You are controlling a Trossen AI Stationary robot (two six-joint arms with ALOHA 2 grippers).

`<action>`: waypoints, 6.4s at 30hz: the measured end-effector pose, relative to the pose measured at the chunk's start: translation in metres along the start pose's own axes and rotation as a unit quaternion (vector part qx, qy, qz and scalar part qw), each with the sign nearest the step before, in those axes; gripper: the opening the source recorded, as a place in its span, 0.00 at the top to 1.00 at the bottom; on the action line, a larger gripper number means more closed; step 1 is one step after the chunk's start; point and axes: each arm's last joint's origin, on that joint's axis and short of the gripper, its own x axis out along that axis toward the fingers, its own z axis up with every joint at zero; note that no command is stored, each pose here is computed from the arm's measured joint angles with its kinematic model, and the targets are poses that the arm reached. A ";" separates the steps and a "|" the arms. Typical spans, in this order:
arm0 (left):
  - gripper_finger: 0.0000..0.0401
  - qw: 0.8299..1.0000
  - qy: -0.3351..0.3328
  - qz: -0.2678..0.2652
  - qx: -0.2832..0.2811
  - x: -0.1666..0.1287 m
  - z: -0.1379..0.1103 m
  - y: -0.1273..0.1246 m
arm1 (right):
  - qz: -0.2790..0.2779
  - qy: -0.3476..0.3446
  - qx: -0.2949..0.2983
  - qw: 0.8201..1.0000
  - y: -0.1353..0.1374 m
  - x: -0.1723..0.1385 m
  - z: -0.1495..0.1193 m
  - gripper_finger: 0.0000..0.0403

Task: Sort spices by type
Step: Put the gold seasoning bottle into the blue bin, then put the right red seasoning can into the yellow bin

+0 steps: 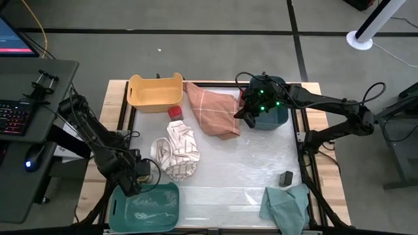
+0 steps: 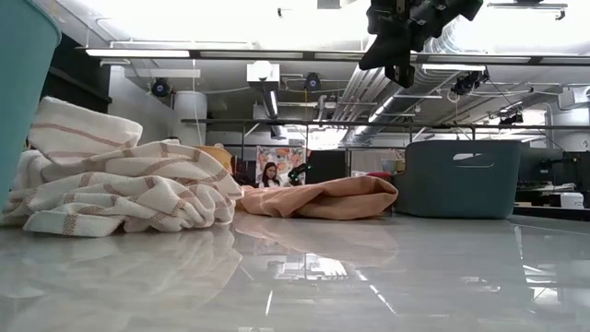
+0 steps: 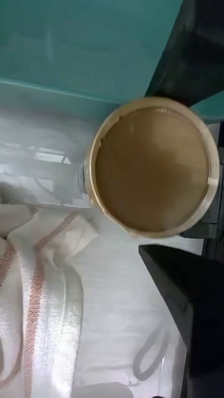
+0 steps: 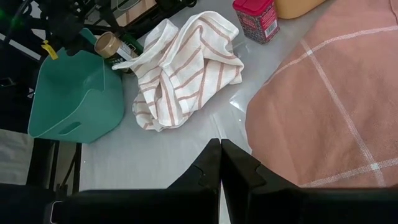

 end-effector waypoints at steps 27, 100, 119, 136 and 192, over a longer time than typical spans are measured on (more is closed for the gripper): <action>0.42 0.976 -0.206 0.051 -0.041 -0.124 0.081 0.083 | 0.066 -0.187 -0.039 0.979 0.034 -0.073 0.013 1.00; 0.06 0.831 -0.485 -0.081 -0.259 -0.087 0.054 0.137 | -0.043 0.226 -0.298 0.927 0.113 0.135 -0.014 0.04; 0.06 0.851 -0.487 -0.061 -0.187 -0.088 0.052 0.136 | -0.115 0.256 -0.289 0.915 0.098 0.174 -0.023 0.04; 0.06 0.781 -0.584 -0.098 -0.200 -0.063 0.043 0.136 | -0.155 0.237 -0.259 0.923 0.083 0.159 0.011 0.33; 0.06 0.718 -0.629 -0.106 -0.277 -0.022 0.041 0.142 | -0.457 0.049 0.247 0.853 -0.115 -0.027 -0.007 0.07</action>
